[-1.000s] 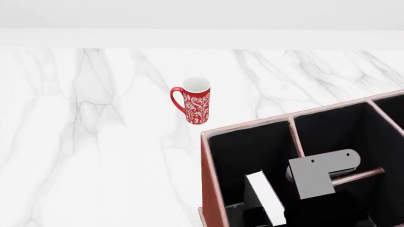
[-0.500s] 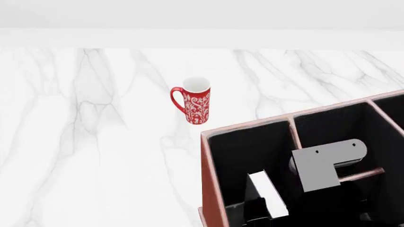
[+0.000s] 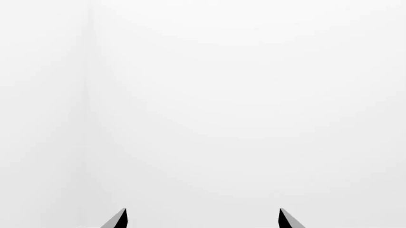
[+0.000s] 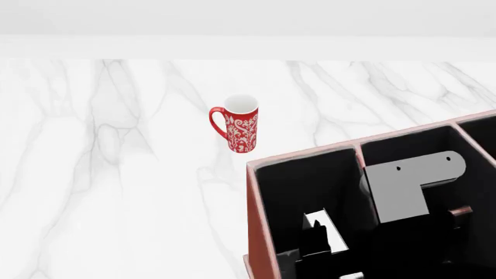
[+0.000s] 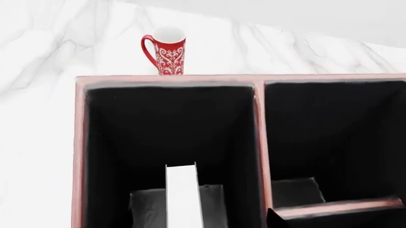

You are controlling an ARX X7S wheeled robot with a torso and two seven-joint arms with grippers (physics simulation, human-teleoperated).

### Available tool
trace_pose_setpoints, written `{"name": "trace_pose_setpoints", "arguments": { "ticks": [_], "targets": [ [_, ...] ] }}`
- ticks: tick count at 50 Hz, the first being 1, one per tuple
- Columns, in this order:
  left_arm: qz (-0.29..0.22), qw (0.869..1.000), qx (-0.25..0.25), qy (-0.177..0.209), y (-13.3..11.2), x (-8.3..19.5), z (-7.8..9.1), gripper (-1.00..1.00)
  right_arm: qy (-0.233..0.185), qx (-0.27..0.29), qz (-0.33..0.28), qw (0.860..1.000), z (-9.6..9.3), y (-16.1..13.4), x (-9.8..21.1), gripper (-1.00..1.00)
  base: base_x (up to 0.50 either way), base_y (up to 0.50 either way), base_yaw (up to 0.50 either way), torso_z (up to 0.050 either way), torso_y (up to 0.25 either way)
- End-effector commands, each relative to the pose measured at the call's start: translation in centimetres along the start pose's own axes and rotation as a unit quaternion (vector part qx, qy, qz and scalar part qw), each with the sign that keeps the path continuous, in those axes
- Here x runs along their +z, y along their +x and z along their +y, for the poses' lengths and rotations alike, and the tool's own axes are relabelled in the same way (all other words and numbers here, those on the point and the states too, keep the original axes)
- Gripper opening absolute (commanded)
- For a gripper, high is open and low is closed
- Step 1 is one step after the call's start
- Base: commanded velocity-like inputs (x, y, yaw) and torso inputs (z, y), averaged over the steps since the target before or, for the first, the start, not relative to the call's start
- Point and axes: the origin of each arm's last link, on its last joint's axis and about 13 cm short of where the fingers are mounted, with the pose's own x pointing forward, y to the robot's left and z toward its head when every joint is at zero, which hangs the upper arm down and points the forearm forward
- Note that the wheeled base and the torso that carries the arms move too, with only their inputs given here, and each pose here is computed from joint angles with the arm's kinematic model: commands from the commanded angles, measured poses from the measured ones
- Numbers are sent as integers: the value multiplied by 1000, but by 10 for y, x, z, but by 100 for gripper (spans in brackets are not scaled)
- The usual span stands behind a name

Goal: Pick up the book and place it in the left compartment of the caddy.

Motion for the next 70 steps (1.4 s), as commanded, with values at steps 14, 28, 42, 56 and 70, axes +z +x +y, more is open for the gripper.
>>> {"name": "trace_pose_setpoints", "arguments": {
  "ticks": [14,28,42,56,70],
  "targets": [
    [-2,1000,0,-1,-1,1,0,100,-19,16,-87,996,19,-44,21,100,0,0,0,0,0],
    [-5,1000,-2,-3,-2,2,0,100,-26,25,-132,991,31,-69,23,100,0,0,0,0,0],
    [-11,1000,-6,-4,-3,4,0,100,-15,42,-166,985,40,-89,16,100,0,0,0,0,0],
    [-15,1000,-9,-4,-5,6,-1,100,-3,46,-203,978,46,-113,9,100,0,0,0,0,0],
    [-19,1000,-11,-5,-8,8,0,100,8,42,-226,973,49,-125,5,100,0,0,0,0,0]
  ]
}}
